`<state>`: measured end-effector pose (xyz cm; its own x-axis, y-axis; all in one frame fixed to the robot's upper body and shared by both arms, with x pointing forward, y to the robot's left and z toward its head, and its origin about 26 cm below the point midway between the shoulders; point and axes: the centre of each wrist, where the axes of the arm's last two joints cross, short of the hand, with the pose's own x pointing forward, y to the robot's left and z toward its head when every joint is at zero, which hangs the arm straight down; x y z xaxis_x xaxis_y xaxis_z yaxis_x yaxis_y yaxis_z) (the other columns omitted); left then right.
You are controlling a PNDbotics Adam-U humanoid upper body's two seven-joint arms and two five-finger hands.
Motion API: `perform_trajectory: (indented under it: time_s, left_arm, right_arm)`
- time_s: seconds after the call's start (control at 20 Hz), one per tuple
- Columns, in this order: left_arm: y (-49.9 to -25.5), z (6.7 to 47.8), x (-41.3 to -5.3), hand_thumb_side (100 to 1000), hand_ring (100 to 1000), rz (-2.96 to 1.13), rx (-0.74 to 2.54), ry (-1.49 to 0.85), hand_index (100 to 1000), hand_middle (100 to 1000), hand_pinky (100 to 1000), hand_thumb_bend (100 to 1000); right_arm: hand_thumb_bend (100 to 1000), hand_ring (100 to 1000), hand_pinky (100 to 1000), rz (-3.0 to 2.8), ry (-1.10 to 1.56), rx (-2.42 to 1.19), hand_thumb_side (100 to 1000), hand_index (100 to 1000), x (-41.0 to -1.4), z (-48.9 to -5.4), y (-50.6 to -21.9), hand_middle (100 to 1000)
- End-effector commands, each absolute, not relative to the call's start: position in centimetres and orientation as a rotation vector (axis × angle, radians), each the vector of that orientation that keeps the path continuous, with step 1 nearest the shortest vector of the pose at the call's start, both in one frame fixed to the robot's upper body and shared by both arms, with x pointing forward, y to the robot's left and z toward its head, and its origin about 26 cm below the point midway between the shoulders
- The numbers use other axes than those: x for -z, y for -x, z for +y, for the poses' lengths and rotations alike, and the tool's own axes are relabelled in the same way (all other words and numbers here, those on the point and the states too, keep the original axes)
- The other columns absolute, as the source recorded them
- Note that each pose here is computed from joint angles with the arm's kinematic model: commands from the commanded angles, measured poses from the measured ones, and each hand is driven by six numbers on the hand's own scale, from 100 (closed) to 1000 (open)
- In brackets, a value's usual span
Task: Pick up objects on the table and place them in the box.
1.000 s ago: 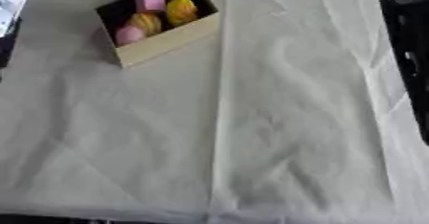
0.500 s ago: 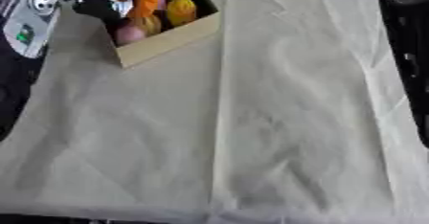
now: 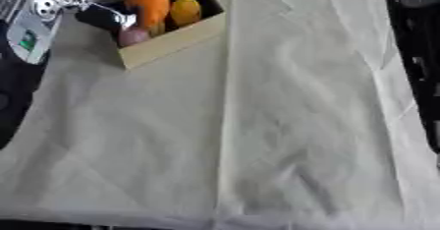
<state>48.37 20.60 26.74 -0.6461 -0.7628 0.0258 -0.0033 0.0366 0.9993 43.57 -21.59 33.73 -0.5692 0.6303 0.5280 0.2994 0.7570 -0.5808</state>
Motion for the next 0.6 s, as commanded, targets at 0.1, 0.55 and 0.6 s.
perform_trajectory:
  time_s: [0.1, 0.55, 0.6]
  left_arm:
    - [-47.7, 21.8, -29.7, 513, 934, -1.758, 1.673, -0.858, 958, 873, 918, 499]
    - [-45.8, 22.3, -32.3, 354, 898, -1.938, 1.502, -0.862, 928, 839, 882, 167]
    - [-45.0, 22.5, -33.1, 308, 883, -2.021, 1.436, -0.86, 909, 825, 875, 100]
  right_arm:
    - [100, 843, 834, -2.218, 0.698, -0.544, 463, 885, -34.7, -21.9, -43.2, 651]
    - [100, 843, 836, -2.228, 0.692, -0.537, 466, 885, -34.6, -21.9, -43.1, 653]
    - [100, 844, 835, -2.234, 0.695, -0.538, 466, 885, -34.7, -21.9, -43.0, 654]
